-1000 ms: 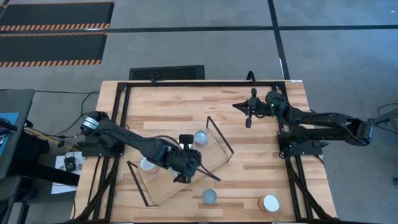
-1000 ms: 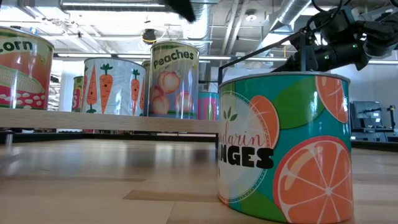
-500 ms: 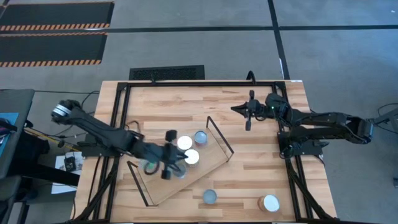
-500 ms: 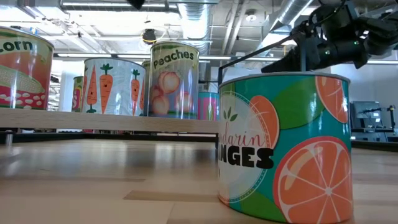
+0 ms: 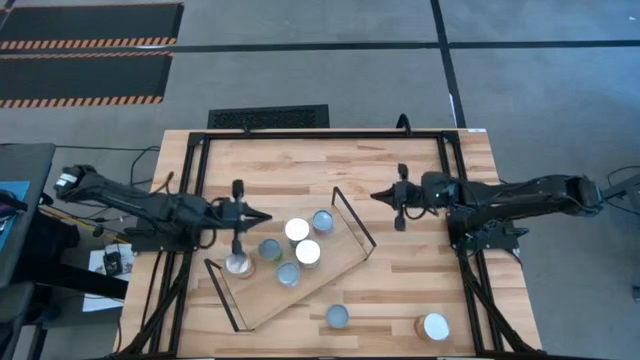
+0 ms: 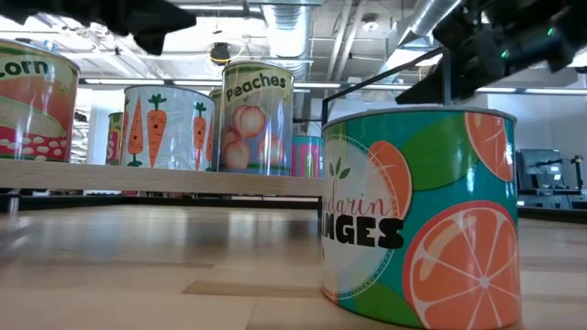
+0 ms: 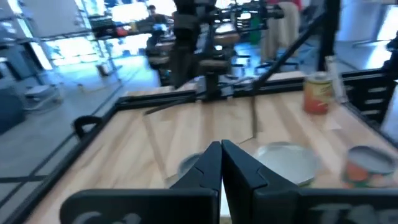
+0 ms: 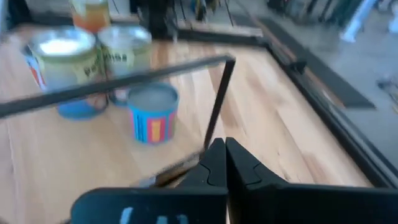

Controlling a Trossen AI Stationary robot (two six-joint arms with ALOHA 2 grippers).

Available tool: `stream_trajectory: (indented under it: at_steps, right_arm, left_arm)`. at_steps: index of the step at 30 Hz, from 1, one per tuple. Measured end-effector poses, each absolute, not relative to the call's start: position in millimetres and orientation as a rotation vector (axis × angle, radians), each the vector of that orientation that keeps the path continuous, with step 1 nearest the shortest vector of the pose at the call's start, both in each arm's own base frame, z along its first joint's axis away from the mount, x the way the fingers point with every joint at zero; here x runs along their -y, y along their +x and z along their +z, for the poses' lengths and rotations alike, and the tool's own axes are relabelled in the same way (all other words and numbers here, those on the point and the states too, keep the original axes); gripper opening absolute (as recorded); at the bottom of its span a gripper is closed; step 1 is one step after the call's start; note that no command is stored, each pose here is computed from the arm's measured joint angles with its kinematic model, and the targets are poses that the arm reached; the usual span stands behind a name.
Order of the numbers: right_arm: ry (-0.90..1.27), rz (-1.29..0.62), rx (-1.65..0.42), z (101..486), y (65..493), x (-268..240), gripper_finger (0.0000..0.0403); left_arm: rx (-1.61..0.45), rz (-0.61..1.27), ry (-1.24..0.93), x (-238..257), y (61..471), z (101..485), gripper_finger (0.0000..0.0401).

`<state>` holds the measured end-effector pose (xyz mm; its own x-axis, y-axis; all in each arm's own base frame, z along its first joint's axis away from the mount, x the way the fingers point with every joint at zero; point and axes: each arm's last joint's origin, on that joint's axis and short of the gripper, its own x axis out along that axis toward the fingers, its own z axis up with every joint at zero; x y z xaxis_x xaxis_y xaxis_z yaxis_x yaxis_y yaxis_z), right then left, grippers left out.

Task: Pick and place cans onto a shelf
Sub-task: Put the canned corn on the shelf

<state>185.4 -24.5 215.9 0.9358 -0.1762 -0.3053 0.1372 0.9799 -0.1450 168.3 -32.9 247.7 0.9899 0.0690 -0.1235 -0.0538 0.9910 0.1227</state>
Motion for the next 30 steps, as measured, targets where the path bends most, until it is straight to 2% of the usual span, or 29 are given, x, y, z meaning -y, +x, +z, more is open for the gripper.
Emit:
stream_trajectory:
  at_steps: [10,15,22,26,30]
  right_arm:
    - [-0.064,-0.195,-0.530,258.5,174.6,-40.1,0.0006]
    - [-0.045,-0.174,-0.619,268.8,170.6,-82.4,0.0007]
    - [0.053,-0.190,-0.861,271.3,169.0,-145.4,0.0010]
    - [0.162,-0.207,-0.999,275.6,167.6,-186.2,0.0032]
    - [0.274,-0.255,-1.108,277.4,166.6,-225.7,0.0077]
  left_arm:
    - [-0.101,0.100,0.133,6.7,145.6,225.5,0.0000]
    - [-0.102,0.146,0.147,-1.6,144.4,223.4,0.0000]
    - [-0.087,0.183,0.151,-8.5,144.4,225.2,0.0000]
    - [-0.078,0.197,0.157,-10.4,144.4,226.2,0.0000]
    - [-0.074,0.199,0.163,-10.7,144.4,226.6,0.0000]
